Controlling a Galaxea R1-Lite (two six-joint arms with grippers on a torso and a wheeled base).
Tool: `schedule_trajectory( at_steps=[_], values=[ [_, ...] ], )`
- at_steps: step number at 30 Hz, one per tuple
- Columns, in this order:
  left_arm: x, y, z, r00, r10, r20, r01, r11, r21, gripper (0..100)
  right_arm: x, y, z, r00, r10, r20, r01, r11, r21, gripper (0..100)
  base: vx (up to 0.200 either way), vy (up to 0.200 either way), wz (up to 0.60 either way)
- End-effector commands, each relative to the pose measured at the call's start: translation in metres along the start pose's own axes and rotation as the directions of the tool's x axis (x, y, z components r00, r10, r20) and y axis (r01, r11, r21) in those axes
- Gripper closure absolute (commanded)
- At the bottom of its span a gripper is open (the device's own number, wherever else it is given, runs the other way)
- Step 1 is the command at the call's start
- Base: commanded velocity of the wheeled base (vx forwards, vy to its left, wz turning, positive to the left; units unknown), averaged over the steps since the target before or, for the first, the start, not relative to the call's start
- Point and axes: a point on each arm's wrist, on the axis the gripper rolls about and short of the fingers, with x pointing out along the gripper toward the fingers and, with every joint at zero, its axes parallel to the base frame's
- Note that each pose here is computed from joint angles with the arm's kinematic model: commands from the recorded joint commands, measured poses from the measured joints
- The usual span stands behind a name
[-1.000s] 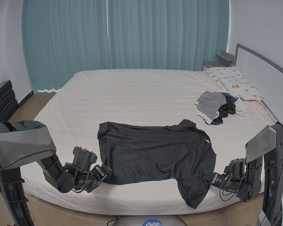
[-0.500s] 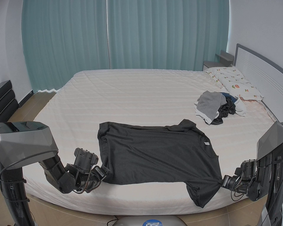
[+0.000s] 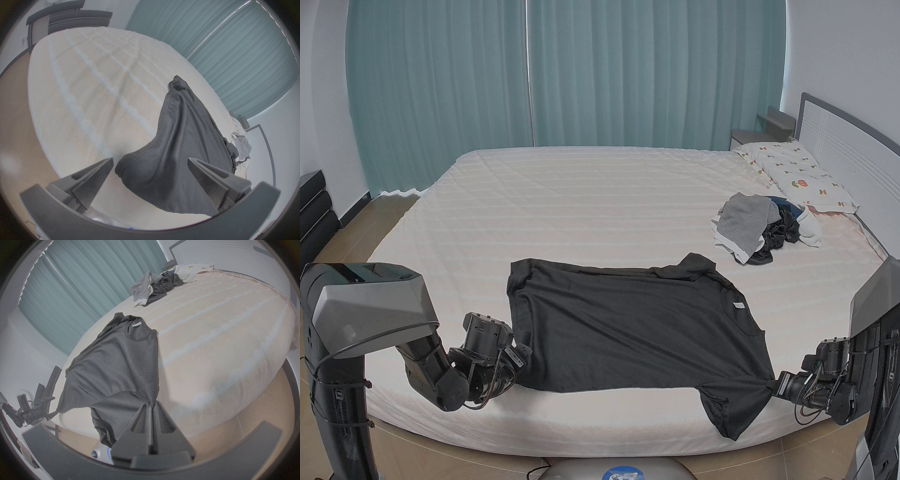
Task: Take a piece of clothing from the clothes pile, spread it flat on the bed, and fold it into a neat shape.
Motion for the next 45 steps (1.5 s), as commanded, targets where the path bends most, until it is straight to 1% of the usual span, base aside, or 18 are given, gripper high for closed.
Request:
schedule_trajectory(
  at_steps=[1,5,8,9,11,13,17,21,27,30,32,34,35,37,40,41,45],
  values=[
    [0.009,0.004,-0.007,1.000,0.023,-0.015,-0.022,1.000,0.017,0,0.001,0.001,-0.001,1.000,0.006,0.000,-0.006,1.000,-0.003,100,0.000,0.000,0.00],
    [0.017,0.005,-0.009,0.999,0.034,-0.012,-0.033,0.997,0.065,0,0.002,0.002,-0.001,1.000,0.011,-0.002,-0.012,1.000,-0.005,100,0.000,0.000,0.00],
    [0.020,0.000,-0.007,1.000,0.018,-0.003,-0.018,0.998,0.061,0,0.002,0.002,-0.001,1.000,0.011,-0.002,-0.012,1.000,-0.005,100,0.000,0.000,0.00],
    [0.020,-0.001,-0.006,1.000,0.017,-0.001,-0.016,0.998,0.060,100,0.002,0.002,-0.001,1.000,0.011,-0.002,-0.012,1.000,-0.005,100,0.000,0.000,0.00],
    [0.020,0.000,-0.006,1.000,0.019,-0.003,-0.019,0.998,0.061,100,0.002,0.002,-0.001,1.000,0.012,-0.004,-0.012,1.000,-0.005,100,0.000,0.000,0.00],
    [0.022,0.003,-0.008,0.999,0.038,-0.006,-0.037,0.997,0.065,100,0.002,0.002,-0.001,1.000,0.012,0.000,-0.012,1.000,-0.003,100,0.000,0.000,0.00],
    [0.020,0.007,-0.007,0.997,0.073,0.038,-0.075,0.995,0.065,100,0.002,0.002,-0.001,1.000,0.011,-0.003,-0.011,1.000,-0.004,100,0.000,0.000,0.00],
    [0.006,0.014,-0.008,0.994,0.109,0.022,-0.111,0.990,0.085,100,0.000,0.003,0.000,1.000,0.014,0.006,-0.014,1.000,-0.005,100,0.000,0.000,0.00],
    [-0.020,0.015,-0.001,0.990,0.141,0.010,-0.142,0.982,0.127,100,-0.003,0.002,-0.001,1.000,0.010,-0.004,-0.010,1.000,-0.015,100,0.000,0.000,0.00],
    [-0.024,0.019,-0.001,0.981,0.192,-0.012,-0.188,0.969,0.158,100,-0.008,0.004,-0.002,1.000,0.014,-0.004,-0.014,1.000,-0.020,100,0.000,0.000,0.00],
    [-0.025,0.023,-0.003,0.972,0.234,-0.019,-0.227,0.956,0.188,100,-0.015,0.006,-0.003,0.999,0.034,-0.021,-0.035,0.999,-0.029,100,0.000,0.000,0.00],
    [-0.025,0.025,-0.003,0.967,0.253,-0.013,-0.245,0.947,0.208,100,-0.019,0.007,-0.006,0.998,0.052,-0.042,-0.054,0.997,-0.049,100,0.000,0.000,0.00],
    [-0.025,0.025,-0.003,0.967,0.253,-0.013,-0.245,0.947,0.208,100,-0.019,0.007,-0.006,0.998,0.052,-0.042,-0.054,0.997,-0.049,100,0.000,0.000,0.00],
    [-0.023,0.030,0.002,0.961,0.275,-0.005,-0.267,0.937,0.224,100,-0.021,0.006,-0.009,0.997,0.053,-0.063,-0.058,0.995,-0.080,100,0.000,0.000,0.00],
    [-0.024,0.034,0.003,0.958,0.288,-0.007,-0.278,0.932,0.235,100,-0.021,0.006,-0.010,0.997,0.051,-0.065,-0.056,0.995,-0.083,100,0.000,0.000,0.00],
    [-0.025,0.038,0.003,0.951,0.309,-0.016,-0.294,0.920,0.259,100,-0.021,0.006,-0.009,0.997,0.052,-0.060,-0.057,0.995,-0.084,100,0.000,0.000,0.00],
    [-0.027,0.043,-0.003,0.937,0.347,-0.040,-0.320,0.899,0.299,100,-0.023,0.004,-0.013,0.994,0.029,-0.103,-0.040,0.994,-0.103,100,0.000,0.000,0.00]
  ],
)
